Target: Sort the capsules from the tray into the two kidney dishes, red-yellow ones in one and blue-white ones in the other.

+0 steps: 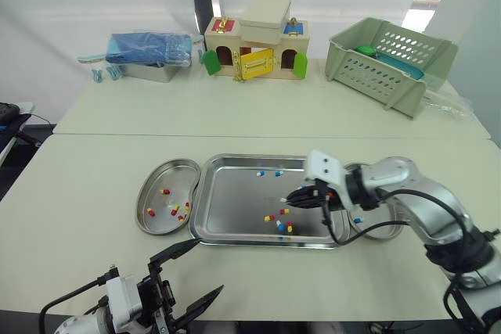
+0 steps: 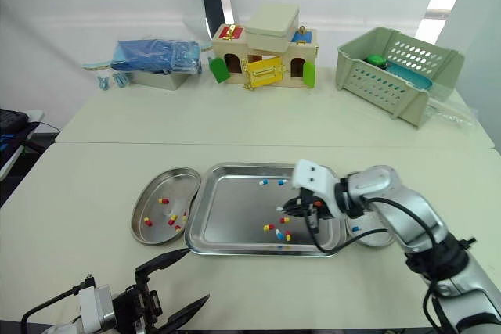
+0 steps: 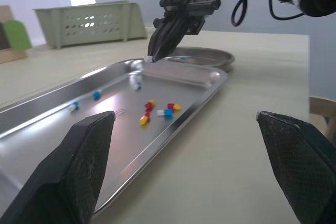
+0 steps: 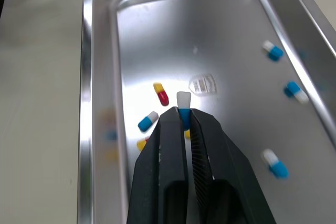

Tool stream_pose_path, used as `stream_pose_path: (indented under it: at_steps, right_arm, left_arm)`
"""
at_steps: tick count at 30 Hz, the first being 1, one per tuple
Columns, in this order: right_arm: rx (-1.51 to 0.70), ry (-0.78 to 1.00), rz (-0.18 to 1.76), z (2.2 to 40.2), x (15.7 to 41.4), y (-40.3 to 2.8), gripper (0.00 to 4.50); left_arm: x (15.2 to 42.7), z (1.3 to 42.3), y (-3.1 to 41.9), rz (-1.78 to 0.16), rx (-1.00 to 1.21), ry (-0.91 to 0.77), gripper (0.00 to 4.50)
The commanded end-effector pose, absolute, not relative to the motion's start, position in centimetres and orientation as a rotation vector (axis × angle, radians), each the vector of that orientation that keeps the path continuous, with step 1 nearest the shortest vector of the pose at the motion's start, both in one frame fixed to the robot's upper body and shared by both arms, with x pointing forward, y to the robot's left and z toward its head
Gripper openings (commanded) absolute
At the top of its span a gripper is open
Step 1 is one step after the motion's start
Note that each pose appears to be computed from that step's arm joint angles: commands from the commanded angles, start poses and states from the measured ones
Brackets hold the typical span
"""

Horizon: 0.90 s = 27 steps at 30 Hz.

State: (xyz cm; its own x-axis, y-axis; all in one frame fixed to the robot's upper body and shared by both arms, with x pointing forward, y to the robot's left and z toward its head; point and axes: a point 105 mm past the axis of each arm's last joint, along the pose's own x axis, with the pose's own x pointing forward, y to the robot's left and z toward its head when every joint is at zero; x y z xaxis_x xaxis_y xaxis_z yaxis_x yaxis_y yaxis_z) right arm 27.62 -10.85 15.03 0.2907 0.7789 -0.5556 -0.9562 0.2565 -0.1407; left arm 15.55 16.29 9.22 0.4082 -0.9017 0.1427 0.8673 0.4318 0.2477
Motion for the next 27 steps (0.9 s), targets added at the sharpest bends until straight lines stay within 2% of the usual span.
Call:
stream_pose_path:
  at_steps: [1,8,15,17,23,27]
  right_arm:
    - [-0.496,0.399,1.092,16.9,26.8,-15.1,0.02]
    - [-0.479,0.533,0.808,14.7,25.8,-23.0,0.02]
    - [-0.443,0.521,0.769,13.9,26.0,-23.4,0.02]
    - [-0.439,0.526,0.772,13.8,25.9,-23.4,0.62]
    - [-0.423,0.511,0.765,14.4,26.0,-24.1,2.06]
    - [-0.411,0.487,0.768,15.1,25.8,-24.8,3.24]
  left_arm:
    - [15.5,9.3,15.7,-1.215,0.121,-0.293,4.50]
    - [16.2,9.2,15.3,-1.301,0.106,-0.316,4.50]
    - [16.7,9.2,15.4,-1.290,0.097,-0.328,4.50]
    - [16.8,9.3,15.5,-1.281,0.097,-0.329,4.50]
    - [16.6,9.3,15.9,-1.237,0.093,-0.326,4.50]
    - [16.6,9.5,15.9,-1.194,0.093,-0.332,4.50]
